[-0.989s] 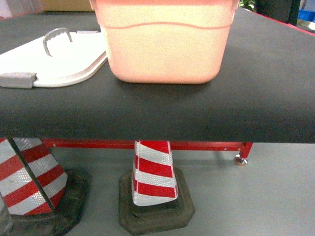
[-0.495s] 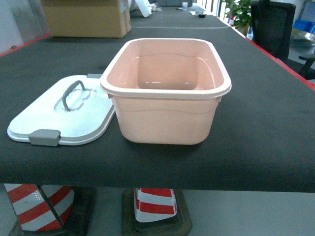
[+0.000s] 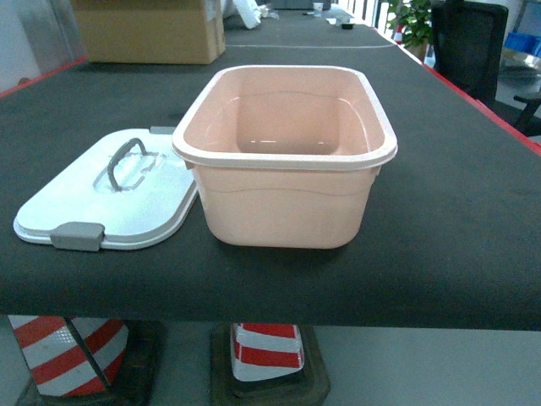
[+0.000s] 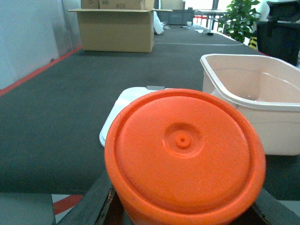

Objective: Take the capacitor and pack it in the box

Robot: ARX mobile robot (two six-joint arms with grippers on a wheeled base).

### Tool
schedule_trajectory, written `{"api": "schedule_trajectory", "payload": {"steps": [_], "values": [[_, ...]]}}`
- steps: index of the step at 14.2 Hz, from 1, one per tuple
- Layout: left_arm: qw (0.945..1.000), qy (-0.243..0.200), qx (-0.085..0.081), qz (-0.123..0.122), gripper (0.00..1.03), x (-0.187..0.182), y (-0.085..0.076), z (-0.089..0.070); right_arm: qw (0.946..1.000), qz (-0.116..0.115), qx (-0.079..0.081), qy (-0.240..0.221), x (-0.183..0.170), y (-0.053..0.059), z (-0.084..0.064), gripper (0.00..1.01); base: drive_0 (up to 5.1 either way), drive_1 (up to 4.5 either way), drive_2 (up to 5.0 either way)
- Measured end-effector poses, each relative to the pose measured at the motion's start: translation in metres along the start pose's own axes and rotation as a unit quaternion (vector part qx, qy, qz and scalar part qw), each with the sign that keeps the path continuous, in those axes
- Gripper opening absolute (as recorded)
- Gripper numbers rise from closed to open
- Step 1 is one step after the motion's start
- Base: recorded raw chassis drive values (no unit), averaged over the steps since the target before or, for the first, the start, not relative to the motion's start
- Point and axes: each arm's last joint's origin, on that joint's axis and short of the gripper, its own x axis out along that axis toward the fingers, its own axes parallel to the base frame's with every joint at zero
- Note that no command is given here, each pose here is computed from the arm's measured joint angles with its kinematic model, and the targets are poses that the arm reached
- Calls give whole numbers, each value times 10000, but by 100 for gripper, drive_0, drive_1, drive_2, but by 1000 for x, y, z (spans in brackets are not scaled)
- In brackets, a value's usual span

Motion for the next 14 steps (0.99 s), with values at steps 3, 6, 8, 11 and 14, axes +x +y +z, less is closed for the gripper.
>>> {"api": "schedule_trajectory", "payload": {"steps": [3,6,8,11,14], "values": [[10000,0,0,-2,44,0,0,0,10000,0,0,0,0,0,0,98,0,0,0],[10000,0,0,-2,44,0,0,0,10000,0,0,0,0,0,0,98,0,0,0],[10000,0,0,-2,44,0,0,0,10000,0,-2,0,0,0,0,98,0,0,0],[10000,0,2,-2,44,0,0,0,10000,0,0,0,0,0,0,98,0,0,0],[10000,2,0,-2,44,0,0,0,10000,0,0,0,0,0,0,98,0,0,0]]}}
